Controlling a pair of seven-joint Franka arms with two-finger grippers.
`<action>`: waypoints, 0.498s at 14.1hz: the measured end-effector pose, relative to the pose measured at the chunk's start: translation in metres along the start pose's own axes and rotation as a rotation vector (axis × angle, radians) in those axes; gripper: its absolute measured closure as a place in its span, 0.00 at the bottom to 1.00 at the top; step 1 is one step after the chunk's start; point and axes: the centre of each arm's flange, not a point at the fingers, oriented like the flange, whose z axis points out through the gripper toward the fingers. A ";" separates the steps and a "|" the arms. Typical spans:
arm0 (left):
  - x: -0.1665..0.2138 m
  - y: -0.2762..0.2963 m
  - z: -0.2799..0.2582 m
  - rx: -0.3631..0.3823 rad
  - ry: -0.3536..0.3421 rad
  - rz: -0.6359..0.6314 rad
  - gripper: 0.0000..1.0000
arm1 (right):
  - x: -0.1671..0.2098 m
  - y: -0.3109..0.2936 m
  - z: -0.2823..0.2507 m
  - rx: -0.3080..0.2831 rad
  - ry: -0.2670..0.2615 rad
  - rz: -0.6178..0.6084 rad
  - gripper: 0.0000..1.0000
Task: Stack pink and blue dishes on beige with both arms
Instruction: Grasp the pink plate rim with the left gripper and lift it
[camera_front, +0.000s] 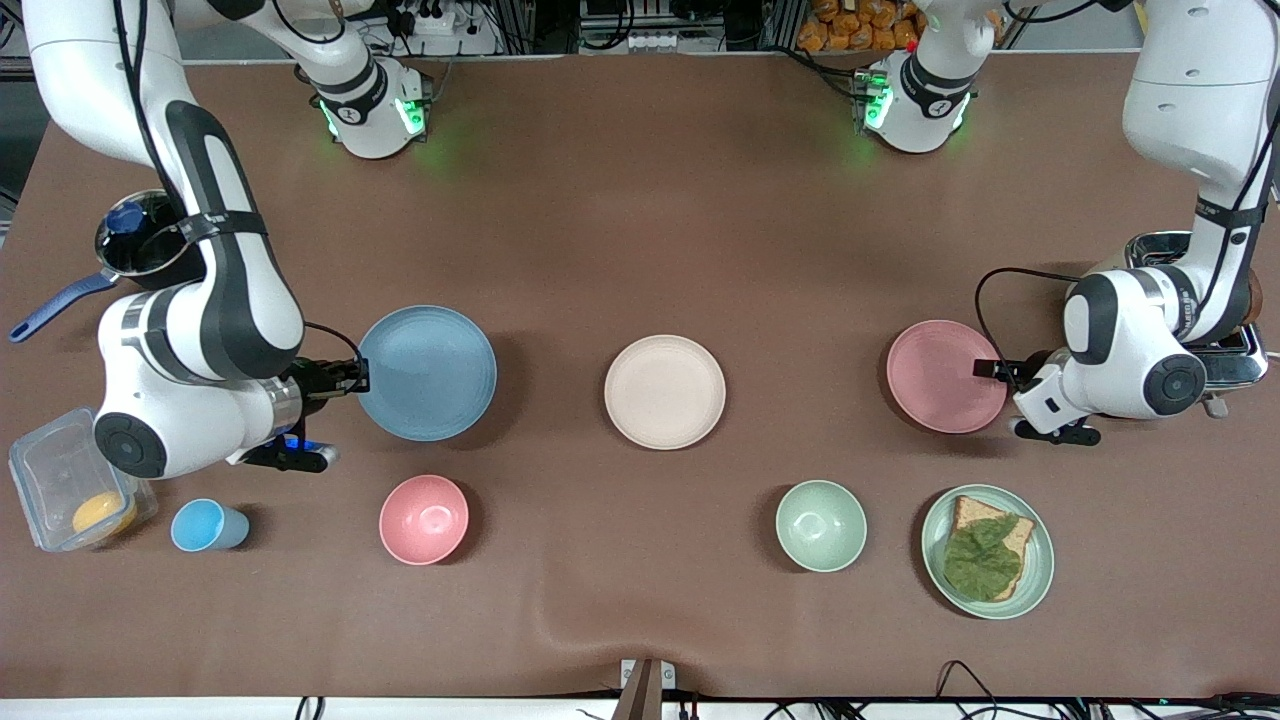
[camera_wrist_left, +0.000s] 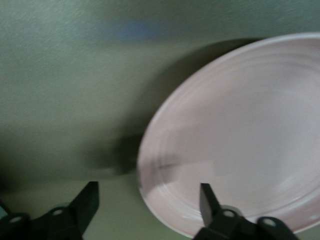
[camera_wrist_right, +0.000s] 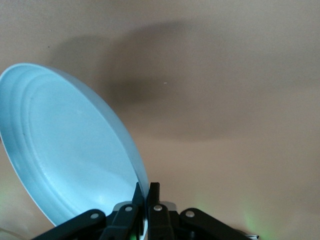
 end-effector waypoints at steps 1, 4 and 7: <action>0.000 -0.002 0.002 -0.023 0.002 -0.012 0.29 | 0.000 0.000 0.000 0.000 0.000 0.000 0.95; 0.003 0.004 0.012 -0.108 0.007 -0.017 0.58 | 0.000 0.000 0.001 0.000 -0.001 0.000 0.95; 0.006 0.004 0.013 -0.130 0.014 0.014 0.88 | 0.000 0.000 0.001 0.000 -0.002 0.000 0.95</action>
